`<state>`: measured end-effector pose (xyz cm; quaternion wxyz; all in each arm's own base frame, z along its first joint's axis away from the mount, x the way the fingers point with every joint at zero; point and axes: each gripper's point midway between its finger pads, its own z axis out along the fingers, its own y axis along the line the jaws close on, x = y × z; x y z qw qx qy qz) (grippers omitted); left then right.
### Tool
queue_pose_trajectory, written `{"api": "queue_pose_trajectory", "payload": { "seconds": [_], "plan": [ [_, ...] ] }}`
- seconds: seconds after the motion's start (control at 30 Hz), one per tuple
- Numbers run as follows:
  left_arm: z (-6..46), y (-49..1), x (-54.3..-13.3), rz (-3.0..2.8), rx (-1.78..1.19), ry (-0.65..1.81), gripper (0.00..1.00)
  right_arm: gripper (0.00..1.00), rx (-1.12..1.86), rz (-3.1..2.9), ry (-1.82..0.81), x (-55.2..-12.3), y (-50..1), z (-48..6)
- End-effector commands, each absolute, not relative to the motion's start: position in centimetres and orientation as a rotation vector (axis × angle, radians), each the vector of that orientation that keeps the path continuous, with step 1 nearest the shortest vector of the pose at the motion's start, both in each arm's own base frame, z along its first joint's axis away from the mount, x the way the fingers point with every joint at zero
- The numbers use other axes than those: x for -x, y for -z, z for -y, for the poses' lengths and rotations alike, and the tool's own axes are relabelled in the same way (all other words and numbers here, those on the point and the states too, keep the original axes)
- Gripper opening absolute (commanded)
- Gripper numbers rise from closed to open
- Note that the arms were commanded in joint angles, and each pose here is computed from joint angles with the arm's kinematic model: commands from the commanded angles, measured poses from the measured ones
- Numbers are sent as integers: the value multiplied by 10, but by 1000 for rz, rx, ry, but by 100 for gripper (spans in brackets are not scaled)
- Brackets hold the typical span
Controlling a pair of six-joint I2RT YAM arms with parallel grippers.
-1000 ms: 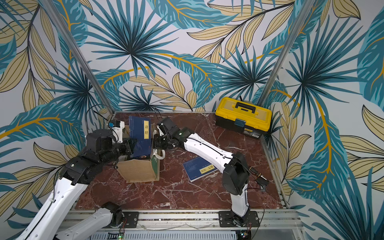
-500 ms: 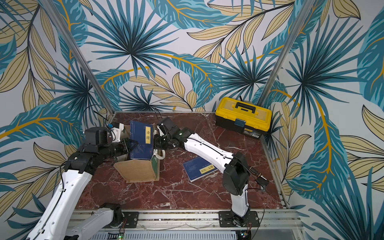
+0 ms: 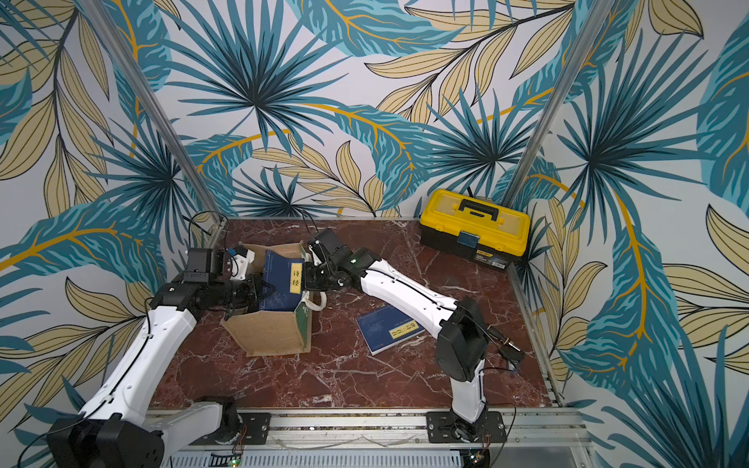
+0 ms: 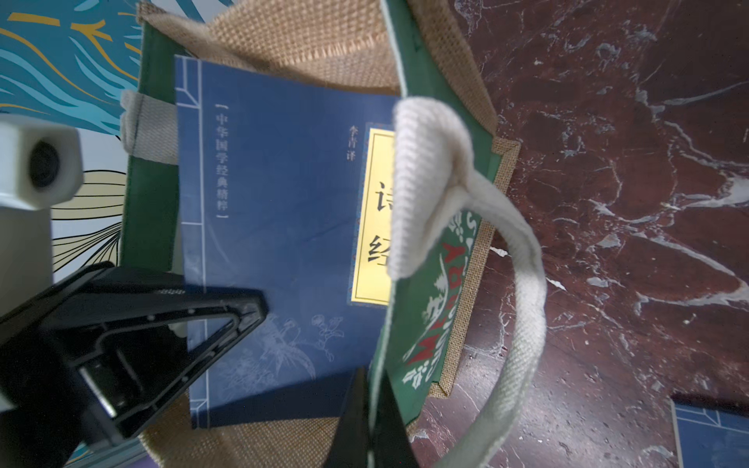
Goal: Put the books into the canvas bag
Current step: Place the book in the canvas bag.
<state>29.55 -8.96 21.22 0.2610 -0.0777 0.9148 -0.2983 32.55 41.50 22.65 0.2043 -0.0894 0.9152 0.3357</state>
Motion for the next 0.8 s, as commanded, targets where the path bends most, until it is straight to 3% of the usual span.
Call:
{"api": "queue_pose_trajectory", "payload": {
  "seconds": [0.0, 0.47, 0.6, 0.7, 0.77],
  "plan": [
    [87, -193, -291, -2531, 175, 811, 2, 4, 264, -2502, -946, -323, -248, -407],
    [65, -163, -286, -2648, 278, 694, 4, 7, 266, -2508, -937, -323, -246, -406],
    [62, -166, -284, -2651, 284, 668, 15, 9, 267, -2511, -938, -323, -245, -406],
    [60, -173, -282, -2644, 286, 646, 34, 10, 264, -2514, -935, -323, -245, -406],
    [58, -180, -282, -2626, 282, 629, 40, 12, 265, -2513, -935, -322, -245, -406]
  ]
}}
